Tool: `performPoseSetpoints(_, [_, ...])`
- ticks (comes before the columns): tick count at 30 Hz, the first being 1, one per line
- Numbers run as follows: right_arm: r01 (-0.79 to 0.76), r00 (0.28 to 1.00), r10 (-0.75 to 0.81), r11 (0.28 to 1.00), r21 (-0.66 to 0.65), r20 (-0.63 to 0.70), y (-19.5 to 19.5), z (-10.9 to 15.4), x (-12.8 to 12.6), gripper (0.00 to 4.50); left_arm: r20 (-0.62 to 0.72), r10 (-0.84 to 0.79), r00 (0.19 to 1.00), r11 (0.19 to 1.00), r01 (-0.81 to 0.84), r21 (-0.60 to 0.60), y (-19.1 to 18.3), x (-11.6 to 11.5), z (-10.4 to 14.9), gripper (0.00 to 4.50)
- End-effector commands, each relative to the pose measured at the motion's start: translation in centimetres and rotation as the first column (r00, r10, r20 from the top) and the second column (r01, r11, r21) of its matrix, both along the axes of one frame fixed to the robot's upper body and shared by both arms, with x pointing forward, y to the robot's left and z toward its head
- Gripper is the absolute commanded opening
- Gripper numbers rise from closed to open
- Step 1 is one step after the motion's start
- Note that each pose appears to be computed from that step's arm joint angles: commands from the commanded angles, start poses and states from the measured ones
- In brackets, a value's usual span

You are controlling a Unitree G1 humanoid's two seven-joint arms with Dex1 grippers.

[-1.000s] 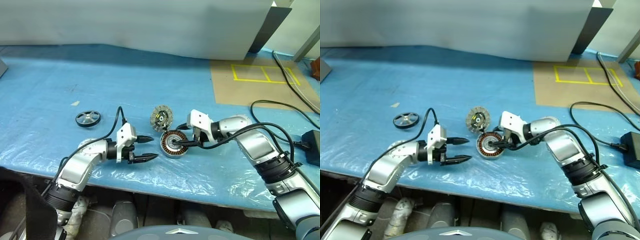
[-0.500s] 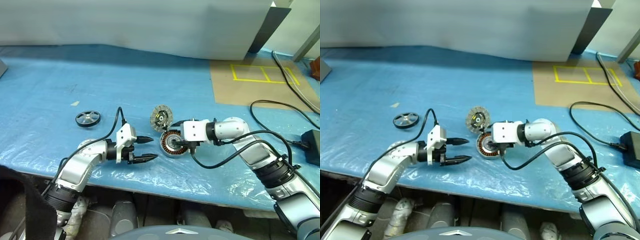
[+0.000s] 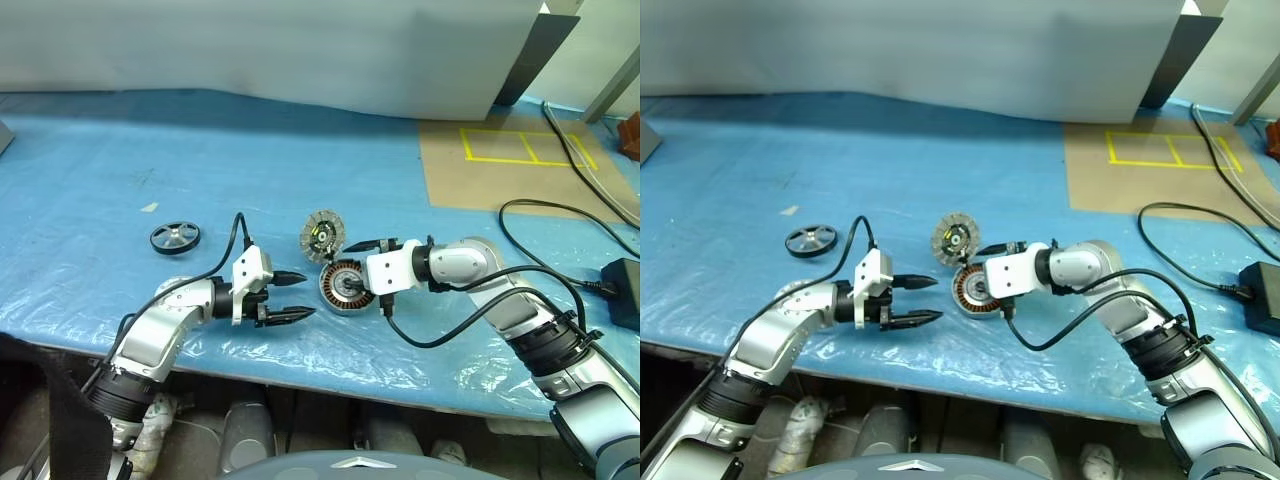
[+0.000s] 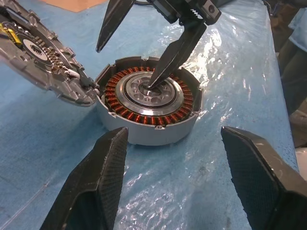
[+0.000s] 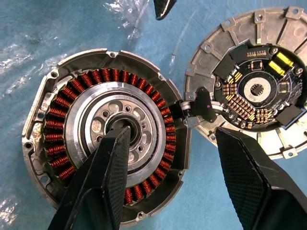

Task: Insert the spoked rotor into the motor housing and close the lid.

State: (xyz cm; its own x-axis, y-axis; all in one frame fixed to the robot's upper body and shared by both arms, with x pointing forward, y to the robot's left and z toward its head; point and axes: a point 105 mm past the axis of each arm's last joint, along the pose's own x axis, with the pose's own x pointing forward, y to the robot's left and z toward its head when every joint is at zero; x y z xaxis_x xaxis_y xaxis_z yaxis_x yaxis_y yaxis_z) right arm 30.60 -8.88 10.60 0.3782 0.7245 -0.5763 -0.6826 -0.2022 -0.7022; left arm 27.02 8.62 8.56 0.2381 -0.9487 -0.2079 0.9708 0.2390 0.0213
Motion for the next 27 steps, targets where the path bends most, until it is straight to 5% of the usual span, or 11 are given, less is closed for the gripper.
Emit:
performPoseSetpoints(1, [-0.019,0.999,0.021,0.999,-0.049,0.040,-0.3,-0.2,0.3,2.92,0.034,-0.007,0.999,1.000,0.007,-0.005,0.1,0.2,0.7,3.28])
performPoseSetpoints(11, [-0.112,0.989,0.123,0.984,-0.137,0.077,-0.2,0.1,-0.1,2.92,0.029,-0.002,1.000,1.000,0.002,0.002,0.2,0.2,0.6,3.28])
performPoseSetpoints(16, [-0.026,0.997,0.028,0.999,0.027,-0.076,0.3,2.1,0.1,2.92,0.032,-0.002,0.999,1.000,0.002,-0.001,0.2,0.3,0.6,3.28])
performPoseSetpoints(23, [0.002,0.978,0.015,0.997,0.083,-0.206,-0.3,4.4,-0.2,2.92,0.029,-0.004,1.000,1.000,0.004,-0.002,0.1,0.3,0.6,3.28])
performPoseSetpoints(27, [-0.035,0.998,0.034,0.999,-0.027,-0.047,-0.2,3.8,0.8,2.92,0.030,-0.005,1.000,1.000,0.005,-0.002,0.1,0.2,0.5,3.28])
